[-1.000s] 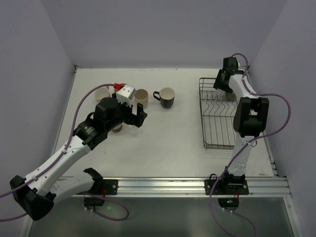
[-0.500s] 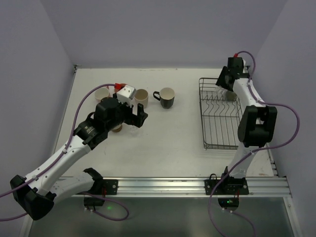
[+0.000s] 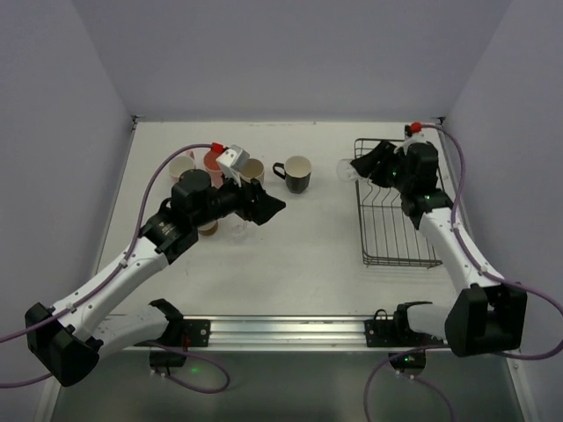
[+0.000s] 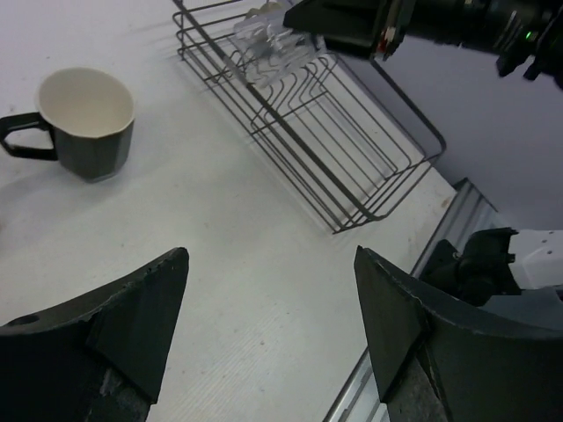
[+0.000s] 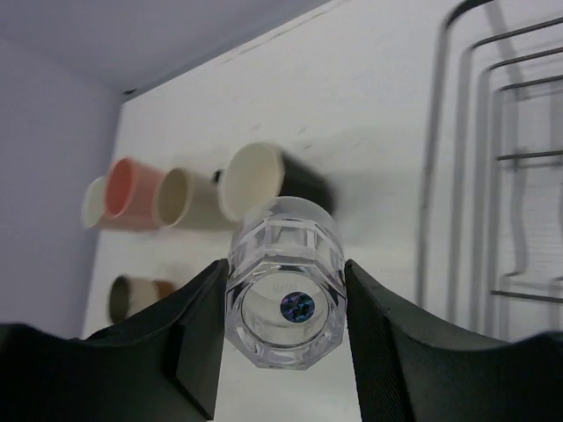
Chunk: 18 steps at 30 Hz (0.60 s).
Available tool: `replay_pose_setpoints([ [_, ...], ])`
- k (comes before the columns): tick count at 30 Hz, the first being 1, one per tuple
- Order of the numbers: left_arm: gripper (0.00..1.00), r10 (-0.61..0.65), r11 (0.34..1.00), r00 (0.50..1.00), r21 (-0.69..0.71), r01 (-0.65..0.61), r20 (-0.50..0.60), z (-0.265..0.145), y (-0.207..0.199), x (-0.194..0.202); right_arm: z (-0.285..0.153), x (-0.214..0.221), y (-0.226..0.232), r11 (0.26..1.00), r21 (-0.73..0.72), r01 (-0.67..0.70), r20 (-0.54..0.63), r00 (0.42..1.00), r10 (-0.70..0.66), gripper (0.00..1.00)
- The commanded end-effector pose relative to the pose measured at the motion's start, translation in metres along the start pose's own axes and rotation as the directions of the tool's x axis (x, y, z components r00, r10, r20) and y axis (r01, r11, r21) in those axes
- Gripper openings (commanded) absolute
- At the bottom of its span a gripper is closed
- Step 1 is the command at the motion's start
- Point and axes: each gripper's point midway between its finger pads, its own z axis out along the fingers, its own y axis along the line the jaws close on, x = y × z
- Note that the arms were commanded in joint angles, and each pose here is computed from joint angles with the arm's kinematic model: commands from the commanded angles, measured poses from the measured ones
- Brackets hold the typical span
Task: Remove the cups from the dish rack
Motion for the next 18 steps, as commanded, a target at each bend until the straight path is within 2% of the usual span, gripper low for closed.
replay_pose_setpoints([
  [1, 0.79, -0.094, 0.980, 0.994, 0.181, 0.082, 0.058, 0.009, -0.033, -0.013, -0.041, 0.026, 0.105, 0.893, -0.447, -0.056, -0.039, 0.998, 0.043, 0.19],
  [3, 0.77, -0.124, 0.972, 0.988, 0.213, 0.103, 0.090, 0.009, -0.038, -0.019, -0.068, 0.044, 0.137, 0.802, -0.594, -0.065, -0.049, 0.998, 0.045, 0.19],
  [4, 0.75, -0.142, 0.969, 0.986, 0.217, 0.121, 0.084, 0.011, -0.037, -0.014, -0.080, 0.053, 0.150, 0.757, -0.644, -0.105, -0.091, 0.994, 0.060, 0.19],
  [9, 0.71, -0.206, 0.950, 0.976, 0.253, 0.183, 0.069, 0.016, -0.042, -0.014, -0.116, 0.071, 0.184, 0.617, -0.776, -0.131, -0.124, 0.991, 0.054, 0.19],
  [13, 0.71, -0.237, 0.924, 0.970, 0.319, 0.209, 0.053, 0.017, -0.052, -0.011, -0.118, 0.087, 0.197, 0.566, -0.805, -0.178, -0.197, 0.980, 0.027, 0.20],
  [15, 0.67, -0.243, 0.916, 0.968, 0.342, 0.210, 0.057, 0.016, -0.055, -0.013, -0.113, 0.097, 0.202, 0.557, -0.806, -0.201, -0.231, 0.973, 0.017, 0.20],
  [16, 0.65, -0.244, 0.912, 0.968, 0.352, 0.210, 0.053, 0.016, -0.056, -0.012, -0.111, 0.100, 0.203, 0.555, -0.804, -0.214, -0.248, 0.969, 0.014, 0.20],
  [18, 0.54, -0.244, 0.908, 0.968, 0.365, 0.208, 0.057, 0.015, -0.058, -0.012, -0.112, 0.107, 0.209, 0.532, -0.815, -0.229, -0.269, 0.963, 0.003, 0.20],
])
